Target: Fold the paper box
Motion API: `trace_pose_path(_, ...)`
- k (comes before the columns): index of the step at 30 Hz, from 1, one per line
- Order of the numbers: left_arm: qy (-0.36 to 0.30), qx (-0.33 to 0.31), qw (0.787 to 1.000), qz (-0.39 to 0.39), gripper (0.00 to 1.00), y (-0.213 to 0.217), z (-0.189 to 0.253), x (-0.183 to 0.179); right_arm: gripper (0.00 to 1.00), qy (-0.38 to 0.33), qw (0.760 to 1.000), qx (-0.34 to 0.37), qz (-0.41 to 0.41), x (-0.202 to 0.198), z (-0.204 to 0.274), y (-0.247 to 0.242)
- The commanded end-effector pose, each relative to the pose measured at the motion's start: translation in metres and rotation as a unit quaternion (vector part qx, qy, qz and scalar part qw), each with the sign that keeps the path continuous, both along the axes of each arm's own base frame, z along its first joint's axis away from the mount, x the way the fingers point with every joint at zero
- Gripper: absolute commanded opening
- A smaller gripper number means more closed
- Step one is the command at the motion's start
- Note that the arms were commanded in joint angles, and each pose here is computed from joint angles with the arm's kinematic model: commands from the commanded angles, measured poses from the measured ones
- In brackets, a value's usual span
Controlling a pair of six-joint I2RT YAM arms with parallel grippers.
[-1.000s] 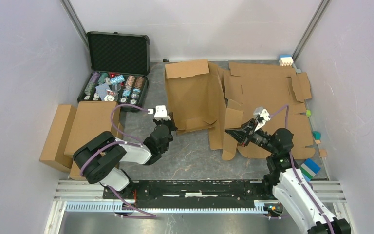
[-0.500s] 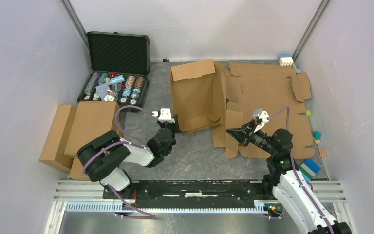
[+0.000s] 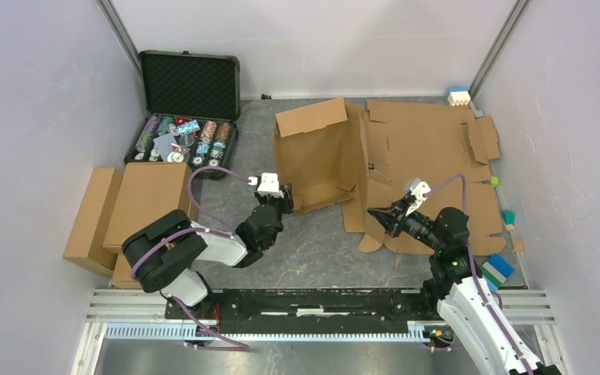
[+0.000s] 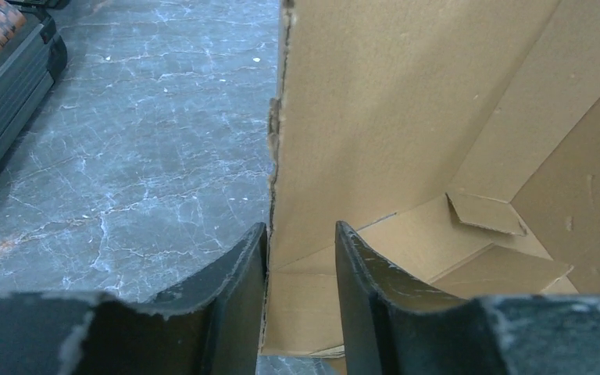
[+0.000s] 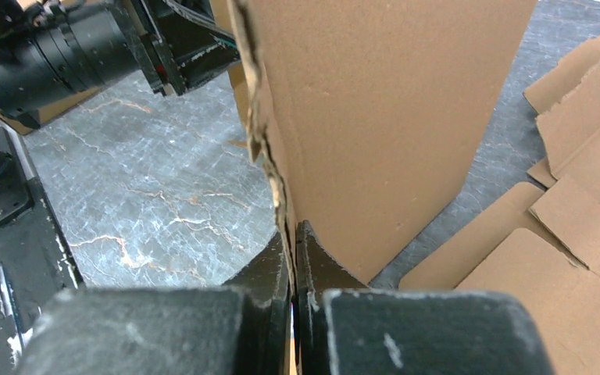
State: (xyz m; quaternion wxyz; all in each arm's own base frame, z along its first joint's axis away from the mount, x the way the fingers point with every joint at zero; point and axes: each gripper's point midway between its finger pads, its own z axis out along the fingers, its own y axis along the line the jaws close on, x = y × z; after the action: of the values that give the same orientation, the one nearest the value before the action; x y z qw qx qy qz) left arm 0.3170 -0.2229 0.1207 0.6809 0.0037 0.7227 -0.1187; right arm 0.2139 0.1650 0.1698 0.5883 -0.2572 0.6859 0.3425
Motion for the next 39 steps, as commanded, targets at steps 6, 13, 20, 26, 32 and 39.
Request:
trace_pose_path(6,-0.036,0.025,0.999,0.022,0.52,0.006,0.054,0.008,0.01,0.053,0.998,-0.033,-0.017,-0.004,-0.023,-0.007)
trace_pose_path(13,-0.042,0.025,0.998,0.042,0.53,0.018,0.076,0.018,0.01,0.051,0.998,-0.036,-0.015,-0.005,-0.022,-0.007)
trace_pose_path(20,-0.048,0.004,0.998,0.039,0.47,0.027,0.089,0.031,0.01,0.043,0.998,-0.038,-0.016,-0.003,-0.016,-0.008)
trace_pose_path(26,-0.046,0.004,0.998,0.046,0.17,0.041,0.096,0.044,0.03,0.049,0.998,-0.041,-0.022,-0.003,-0.016,-0.01)
trace_pose_path(32,-0.037,0.015,0.998,0.041,0.02,0.043,0.079,0.043,0.14,0.036,0.997,-0.044,-0.042,0.001,-0.009,-0.015)
trace_pose_path(39,-0.021,0.024,0.999,0.039,0.02,0.046,0.07,0.039,0.17,0.028,0.996,-0.052,-0.062,0.008,-0.005,-0.021)
